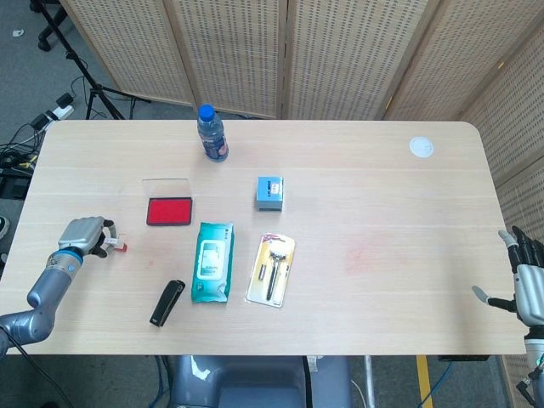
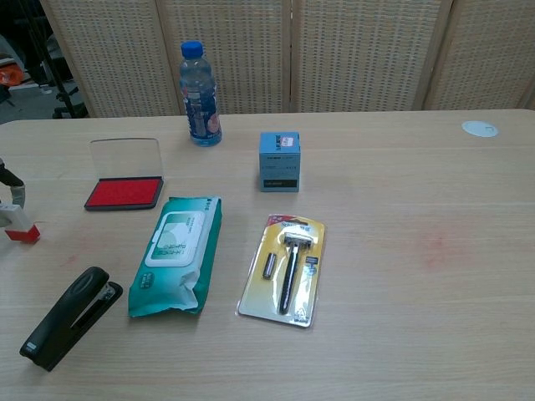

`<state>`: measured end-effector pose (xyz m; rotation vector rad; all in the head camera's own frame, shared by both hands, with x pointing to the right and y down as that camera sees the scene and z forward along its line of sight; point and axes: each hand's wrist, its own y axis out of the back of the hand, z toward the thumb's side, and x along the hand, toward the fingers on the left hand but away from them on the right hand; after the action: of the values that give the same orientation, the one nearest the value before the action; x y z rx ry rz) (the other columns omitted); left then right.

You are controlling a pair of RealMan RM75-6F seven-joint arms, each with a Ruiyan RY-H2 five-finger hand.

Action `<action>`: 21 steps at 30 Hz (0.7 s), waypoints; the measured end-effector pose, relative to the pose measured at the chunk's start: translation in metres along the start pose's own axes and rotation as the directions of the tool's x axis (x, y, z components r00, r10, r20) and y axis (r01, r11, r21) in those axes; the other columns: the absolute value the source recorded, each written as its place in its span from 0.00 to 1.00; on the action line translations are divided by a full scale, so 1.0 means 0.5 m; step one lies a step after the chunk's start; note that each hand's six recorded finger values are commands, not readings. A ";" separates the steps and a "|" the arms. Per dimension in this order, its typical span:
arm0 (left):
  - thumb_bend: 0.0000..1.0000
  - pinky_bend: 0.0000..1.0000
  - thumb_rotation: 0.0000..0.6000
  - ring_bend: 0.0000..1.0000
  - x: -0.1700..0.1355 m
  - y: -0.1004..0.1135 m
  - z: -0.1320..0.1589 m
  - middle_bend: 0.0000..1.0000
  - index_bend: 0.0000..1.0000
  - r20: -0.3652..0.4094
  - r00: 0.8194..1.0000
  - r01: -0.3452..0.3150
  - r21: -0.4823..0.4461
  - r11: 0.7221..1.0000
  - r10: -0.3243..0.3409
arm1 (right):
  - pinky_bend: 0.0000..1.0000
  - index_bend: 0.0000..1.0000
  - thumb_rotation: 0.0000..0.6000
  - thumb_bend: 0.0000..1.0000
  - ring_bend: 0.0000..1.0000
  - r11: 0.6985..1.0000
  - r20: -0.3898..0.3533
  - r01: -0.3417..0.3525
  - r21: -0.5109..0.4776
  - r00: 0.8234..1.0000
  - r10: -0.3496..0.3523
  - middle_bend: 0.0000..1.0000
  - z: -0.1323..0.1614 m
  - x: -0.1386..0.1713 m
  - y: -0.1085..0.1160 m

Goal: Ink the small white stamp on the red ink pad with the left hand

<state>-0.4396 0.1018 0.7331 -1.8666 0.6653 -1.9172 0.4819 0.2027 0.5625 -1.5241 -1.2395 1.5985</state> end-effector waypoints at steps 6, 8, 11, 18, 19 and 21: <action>0.33 0.96 1.00 1.00 -0.001 -0.004 0.003 0.97 0.56 0.002 1.000 0.010 -0.003 1.000 -0.010 | 0.00 0.00 1.00 0.10 0.00 1.000 0.001 0.002 -0.005 1.000 -0.002 0.00 -0.002 0.001 0.002; 0.30 0.96 1.00 1.00 -0.001 -0.005 0.003 0.97 0.56 0.001 1.000 0.013 -0.004 1.000 -0.013 | 0.00 0.00 1.00 0.10 0.00 1.000 0.003 0.003 -0.006 1.000 -0.003 0.00 -0.003 0.001 0.003; 0.27 0.96 1.00 1.00 -0.001 -0.005 0.002 0.97 0.52 -0.003 1.000 0.013 -0.007 1.000 -0.013 | 0.00 0.00 1.00 0.10 0.00 1.000 0.004 0.004 -0.008 1.000 -0.004 0.00 -0.004 0.002 0.004; 0.27 0.96 1.00 1.00 -0.001 0.000 0.000 0.97 0.49 -0.009 1.000 0.009 -0.011 1.000 -0.009 | 0.00 0.00 1.00 0.10 0.00 1.000 0.006 0.005 -0.011 1.000 -0.005 0.00 -0.004 0.004 0.004; 0.27 0.96 1.00 1.00 -0.001 0.000 -0.001 0.97 0.49 -0.009 1.000 0.009 -0.010 1.000 -0.009 | 0.00 0.00 1.00 0.10 0.00 1.000 0.006 0.005 -0.011 1.000 -0.005 0.00 -0.004 0.004 0.005; 0.27 0.96 1.00 1.00 -0.002 0.001 -0.001 0.97 0.47 -0.010 1.000 0.008 -0.009 1.000 -0.008 | 0.00 0.00 1.00 0.10 0.00 1.000 0.007 0.005 -0.010 1.000 -0.005 0.00 -0.004 0.004 0.005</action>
<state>-0.4401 0.1019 0.7321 -1.8685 0.6717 -1.9327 0.4841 0.2040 0.5597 -1.5220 -1.2562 1.5975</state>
